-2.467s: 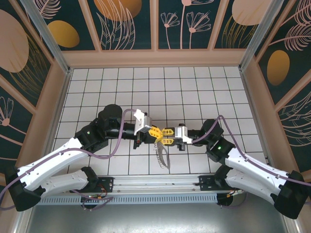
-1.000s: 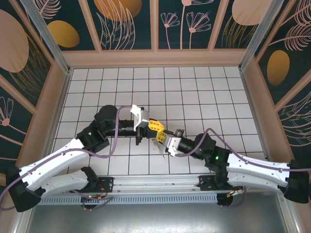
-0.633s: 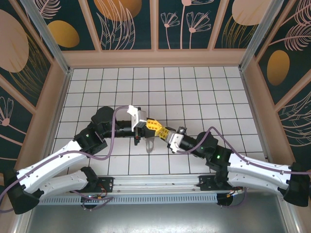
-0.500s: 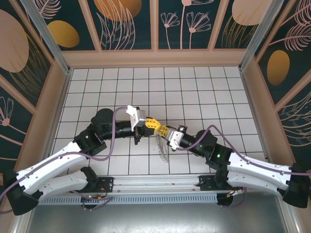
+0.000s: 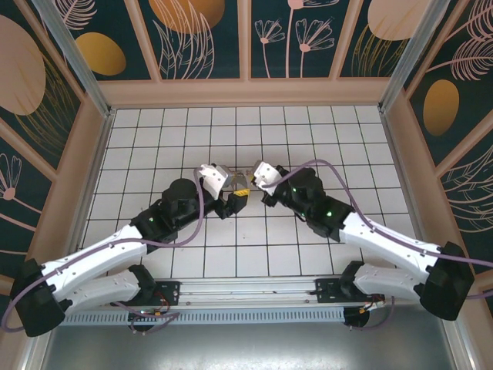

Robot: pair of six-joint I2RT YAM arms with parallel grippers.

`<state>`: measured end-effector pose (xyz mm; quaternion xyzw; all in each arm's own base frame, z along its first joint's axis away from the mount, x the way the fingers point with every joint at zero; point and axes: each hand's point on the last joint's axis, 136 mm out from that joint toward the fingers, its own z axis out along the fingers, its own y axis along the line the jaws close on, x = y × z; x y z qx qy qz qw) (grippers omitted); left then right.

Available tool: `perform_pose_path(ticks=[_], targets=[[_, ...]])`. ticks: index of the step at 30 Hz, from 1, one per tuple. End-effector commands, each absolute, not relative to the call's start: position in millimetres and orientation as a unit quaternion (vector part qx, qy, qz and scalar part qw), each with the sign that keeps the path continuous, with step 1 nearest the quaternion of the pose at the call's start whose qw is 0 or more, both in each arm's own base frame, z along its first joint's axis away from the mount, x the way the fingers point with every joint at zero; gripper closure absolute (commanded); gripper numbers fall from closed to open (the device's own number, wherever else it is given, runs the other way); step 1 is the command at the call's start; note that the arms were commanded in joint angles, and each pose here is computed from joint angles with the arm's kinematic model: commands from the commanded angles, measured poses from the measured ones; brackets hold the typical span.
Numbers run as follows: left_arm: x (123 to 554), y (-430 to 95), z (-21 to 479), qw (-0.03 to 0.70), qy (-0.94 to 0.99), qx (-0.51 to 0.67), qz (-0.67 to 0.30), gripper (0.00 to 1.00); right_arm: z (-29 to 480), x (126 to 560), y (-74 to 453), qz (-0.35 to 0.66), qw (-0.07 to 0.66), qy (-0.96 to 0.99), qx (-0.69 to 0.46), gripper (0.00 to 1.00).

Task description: Put the keys on the keyring

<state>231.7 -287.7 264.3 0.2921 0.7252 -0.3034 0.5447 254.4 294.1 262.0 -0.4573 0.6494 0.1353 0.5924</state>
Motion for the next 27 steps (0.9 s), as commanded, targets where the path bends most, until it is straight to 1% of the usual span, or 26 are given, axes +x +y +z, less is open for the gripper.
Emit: perform_pose_path(ticks=[1, 5, 8, 12, 16, 21, 22, 27], targets=[[256.3, -268.6, 259.1, 0.565, 0.751, 0.219, -0.262, 0.20, 276.6, 282.6, 286.0, 0.159, 0.585, 0.688, -0.400, 1.00], [270.8, -246.9, 242.2, 0.562, 0.778, 0.160, -0.231, 0.11, 271.8, 316.4, 282.2, 0.186, 0.569, 0.712, -0.366, 1.00], [278.8, -229.9, 228.5, 0.558, 0.791, 0.123, -0.218, 0.02, 259.6, 345.7, 282.7, 0.190, 0.553, 0.731, -0.351, 1.00], [281.2, -227.5, 212.0, 0.549, 0.801, 0.124, -0.206, 0.02, 243.7, 385.1, 288.8, 0.197, 0.534, 0.751, -0.335, 1.00], [282.3, -232.6, 210.8, 0.546, 0.800, 0.131, -0.212, 0.02, 230.6, 411.7, 301.1, 0.217, 0.522, 0.756, -0.328, 1.00], [278.2, -232.2, 209.3, 0.546, 0.796, 0.125, -0.227, 0.02, 201.9, 433.5, 326.9, 0.253, 0.495, 0.764, -0.328, 1.00], [277.6, -230.8, 207.9, 0.546, 0.797, 0.123, -0.226, 0.01, 198.5, 445.5, 318.0, 0.248, 0.496, 0.769, -0.318, 1.00], [279.0, -216.6, 197.1, 0.546, 0.808, 0.108, -0.195, 0.02, 177.2, 461.7, 323.6, 0.256, 0.480, 0.781, -0.306, 1.00]])
